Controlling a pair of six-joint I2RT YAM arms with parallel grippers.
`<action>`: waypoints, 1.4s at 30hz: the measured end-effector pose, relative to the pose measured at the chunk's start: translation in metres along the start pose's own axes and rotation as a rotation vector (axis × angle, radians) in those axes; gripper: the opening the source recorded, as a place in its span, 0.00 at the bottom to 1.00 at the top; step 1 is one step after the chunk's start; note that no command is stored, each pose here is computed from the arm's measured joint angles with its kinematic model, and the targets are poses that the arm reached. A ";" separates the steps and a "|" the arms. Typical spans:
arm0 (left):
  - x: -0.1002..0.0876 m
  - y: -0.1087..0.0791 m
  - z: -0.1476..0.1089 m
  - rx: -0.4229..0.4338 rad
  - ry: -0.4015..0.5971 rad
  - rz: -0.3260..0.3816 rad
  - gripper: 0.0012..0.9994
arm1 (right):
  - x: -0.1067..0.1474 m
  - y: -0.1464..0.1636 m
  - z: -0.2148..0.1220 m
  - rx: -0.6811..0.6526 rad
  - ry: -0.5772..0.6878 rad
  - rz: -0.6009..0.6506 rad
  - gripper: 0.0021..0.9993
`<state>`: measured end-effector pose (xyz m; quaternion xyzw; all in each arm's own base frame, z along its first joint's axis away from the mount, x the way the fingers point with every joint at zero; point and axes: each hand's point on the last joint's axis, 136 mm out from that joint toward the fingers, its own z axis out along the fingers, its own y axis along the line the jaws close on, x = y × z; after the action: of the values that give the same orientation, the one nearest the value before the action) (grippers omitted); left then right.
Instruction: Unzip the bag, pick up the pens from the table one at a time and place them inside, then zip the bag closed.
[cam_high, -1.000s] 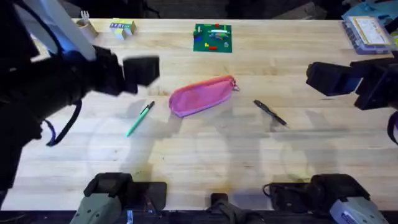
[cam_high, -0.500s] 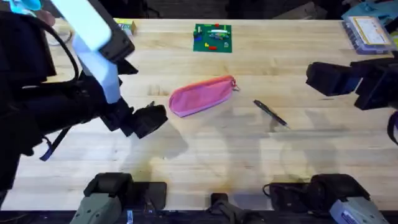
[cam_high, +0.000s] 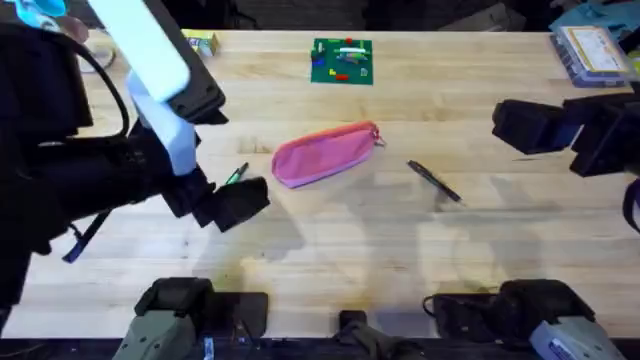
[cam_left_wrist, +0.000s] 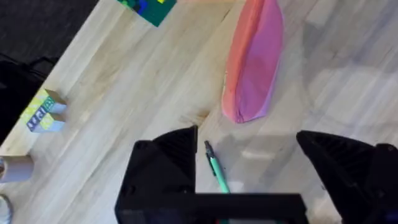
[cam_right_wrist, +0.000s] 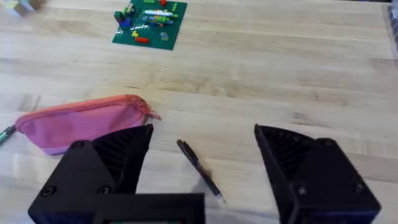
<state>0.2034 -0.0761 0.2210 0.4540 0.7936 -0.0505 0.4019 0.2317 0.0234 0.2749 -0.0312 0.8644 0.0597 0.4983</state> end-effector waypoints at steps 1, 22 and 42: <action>0.002 -0.002 0.000 0.010 0.008 -0.006 0.99 | 0.000 0.000 0.000 0.000 0.000 0.000 1.00; 0.023 -0.017 0.052 0.318 0.081 -0.002 0.99 | 0.000 0.000 0.000 0.000 0.000 0.000 1.00; 0.035 -0.004 0.120 0.463 0.044 -0.037 1.00 | 0.000 0.000 0.000 0.000 0.000 0.000 1.00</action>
<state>0.2616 -0.1082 0.1155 0.5206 0.7776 -0.2284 0.2686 0.2317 0.0234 0.2750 -0.0312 0.8643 0.0597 0.4984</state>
